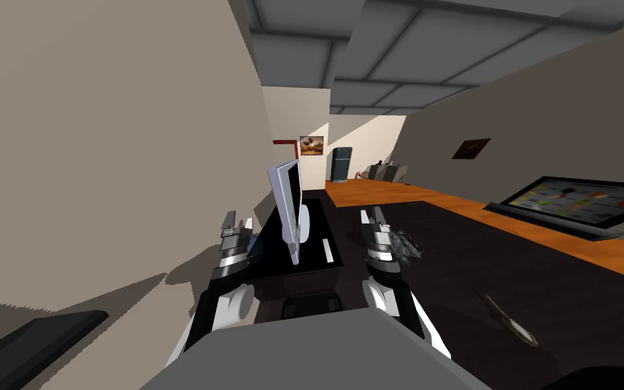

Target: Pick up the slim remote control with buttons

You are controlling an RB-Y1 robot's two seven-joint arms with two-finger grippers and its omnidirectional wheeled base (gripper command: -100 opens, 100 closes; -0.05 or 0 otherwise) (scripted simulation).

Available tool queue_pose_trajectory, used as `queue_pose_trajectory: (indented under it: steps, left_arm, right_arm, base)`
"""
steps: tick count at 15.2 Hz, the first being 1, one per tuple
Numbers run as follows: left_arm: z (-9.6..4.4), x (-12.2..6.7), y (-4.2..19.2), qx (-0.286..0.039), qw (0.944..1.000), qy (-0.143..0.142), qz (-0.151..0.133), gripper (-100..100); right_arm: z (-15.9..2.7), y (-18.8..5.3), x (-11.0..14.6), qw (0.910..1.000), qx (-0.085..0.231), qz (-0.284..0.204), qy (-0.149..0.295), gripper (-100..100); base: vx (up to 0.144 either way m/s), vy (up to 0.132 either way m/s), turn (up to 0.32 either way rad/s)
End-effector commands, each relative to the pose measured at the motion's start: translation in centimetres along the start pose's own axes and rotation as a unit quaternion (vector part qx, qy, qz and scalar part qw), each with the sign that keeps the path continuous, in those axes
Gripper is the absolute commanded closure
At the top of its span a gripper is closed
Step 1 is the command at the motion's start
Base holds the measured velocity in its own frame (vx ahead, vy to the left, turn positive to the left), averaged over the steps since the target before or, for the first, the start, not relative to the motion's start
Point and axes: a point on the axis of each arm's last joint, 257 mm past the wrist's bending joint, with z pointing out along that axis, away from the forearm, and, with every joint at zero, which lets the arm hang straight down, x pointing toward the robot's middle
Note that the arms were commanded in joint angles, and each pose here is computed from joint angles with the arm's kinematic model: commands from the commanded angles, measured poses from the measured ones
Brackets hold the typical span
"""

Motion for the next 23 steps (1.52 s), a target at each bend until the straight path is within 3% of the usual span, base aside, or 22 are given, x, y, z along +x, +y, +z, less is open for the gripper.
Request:
queue_pose_trajectory:
  steps: [1,2,11,14,16,17,19,20,22,23]
  left_arm:
    - [0.0,0.0,0.0,0.000,1.0000,0.000,0.000,0]
    - [0.0,0.0,0.0,0.000,1.0000,0.000,0.000,0]
    - [0.0,0.0,0.0,0.000,1.0000,0.000,0.000,0]
    - [0.0,0.0,0.0,0.000,1.0000,0.000,0.000,0]
    - [0.0,0.0,0.0,0.000,1.0000,0.000,0.000,0]
    - [0.0,0.0,0.0,0.000,1.0000,0.000,0.000,0]
    - [0.0,0.0,0.0,0.000,1.0000,0.000,0.000,0]
    - [0.0,0.0,0.0,0.000,1.0000,0.000,0.000,0]
    - [0.0,0.0,0.0,0.000,1.0000,0.000,0.000,0]
    - [0.0,0.0,0.0,0.000,1.0000,0.000,0.000,0]
  right_arm:
    - [0.0,-1.6,0.1,0.9996,0.019,0.014,0.015,-100]
    - [0.0,-1.6,0.1,0.9996,0.019,0.014,0.015,-100]
    - [-0.2,-8.9,-0.9,0.9897,0.113,0.084,0.028,-100]
    - [-0.4,-12.5,-2.2,0.9818,0.156,0.107,0.020,-100]
    - [-0.6,-13.1,-2.2,0.9786,0.166,0.121,0.016,-100]
    - [-0.8,-15.1,-3.1,0.9726,0.192,0.131,0.008,-100]
    - [-0.9,-15.3,-3.1,0.9708,0.195,0.140,0.006,-100]
    - [-1.3,-17.5,-4.2,0.9634,0.223,0.149,-0.006,-100]
    - [-1.3,-17.6,-4.2,0.9614,0.224,0.160,-0.009,-100]
    - [-1.7,-19.7,-5.4,0.9537,0.251,0.164,-0.022,-100]
  base:
    - [-0.007,0.003,0.059]
    - [-0.012,0.003,0.075]
    - [-0.015,0.000,0.095]
    - [-0.020,-0.005,0.134]
    - [-0.017,-0.006,0.098]
    - [-0.014,-0.006,0.109]
    - [-0.015,-0.006,0.102]
    - [-0.019,-0.005,0.144]
    - [-0.015,-0.008,0.111]
    - [-0.020,-0.006,0.157]
